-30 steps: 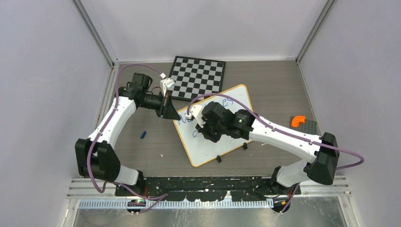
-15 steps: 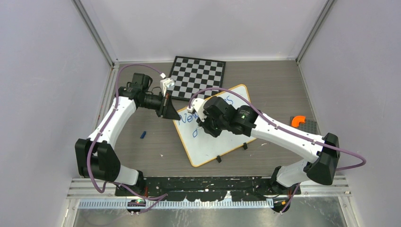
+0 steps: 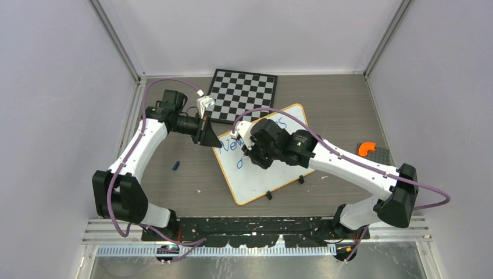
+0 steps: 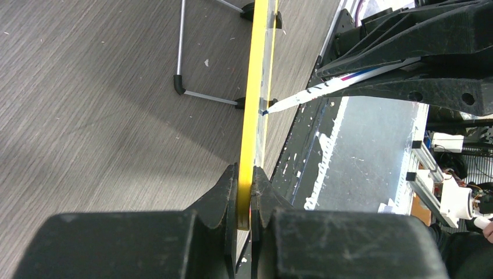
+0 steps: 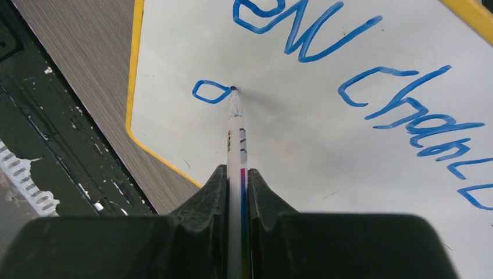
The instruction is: Write a sentence on the whiteboard
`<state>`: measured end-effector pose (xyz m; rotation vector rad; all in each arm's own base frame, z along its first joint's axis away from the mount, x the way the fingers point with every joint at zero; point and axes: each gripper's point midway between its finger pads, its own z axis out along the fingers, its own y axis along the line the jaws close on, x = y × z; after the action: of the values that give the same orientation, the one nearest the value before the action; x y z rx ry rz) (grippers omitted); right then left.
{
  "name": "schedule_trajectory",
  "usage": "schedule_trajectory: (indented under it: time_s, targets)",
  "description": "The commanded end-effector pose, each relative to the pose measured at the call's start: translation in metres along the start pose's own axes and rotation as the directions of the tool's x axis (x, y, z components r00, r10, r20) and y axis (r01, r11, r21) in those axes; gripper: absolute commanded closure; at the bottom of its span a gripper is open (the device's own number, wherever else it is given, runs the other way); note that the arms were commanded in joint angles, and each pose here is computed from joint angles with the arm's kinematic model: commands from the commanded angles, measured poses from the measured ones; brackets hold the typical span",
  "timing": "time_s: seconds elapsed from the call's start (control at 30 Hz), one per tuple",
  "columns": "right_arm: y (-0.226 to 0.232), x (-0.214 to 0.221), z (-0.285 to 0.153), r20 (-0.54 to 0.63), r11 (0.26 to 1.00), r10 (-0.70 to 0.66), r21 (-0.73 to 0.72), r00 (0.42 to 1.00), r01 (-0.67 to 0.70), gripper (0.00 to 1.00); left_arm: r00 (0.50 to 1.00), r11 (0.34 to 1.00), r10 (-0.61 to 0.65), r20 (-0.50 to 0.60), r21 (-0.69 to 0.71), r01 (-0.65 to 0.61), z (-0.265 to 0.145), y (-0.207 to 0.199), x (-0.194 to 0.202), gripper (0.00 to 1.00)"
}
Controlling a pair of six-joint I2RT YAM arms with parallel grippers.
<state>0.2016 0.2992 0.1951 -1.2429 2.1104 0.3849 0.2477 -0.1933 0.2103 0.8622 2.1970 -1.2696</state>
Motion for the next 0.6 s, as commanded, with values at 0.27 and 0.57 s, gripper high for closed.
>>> schedule_trajectory:
  time_s: [0.27, 0.57]
  targets:
    - [-0.002, 0.017, -0.011, -0.030, 0.999, -0.032, -0.011, 0.999, 0.032, 1.00, 0.999, 0.997, 0.040, -0.016, -0.073, -0.041, 0.001, 0.015, 0.000, 1.00]
    - [-0.004, -0.009, -0.040, 0.054, 0.998, -0.059, -0.016, 0.997, 0.060, 1.00, 0.999, 0.997, 0.040, -0.012, -0.072, -0.041, 0.000, 0.013, -0.001, 1.00]
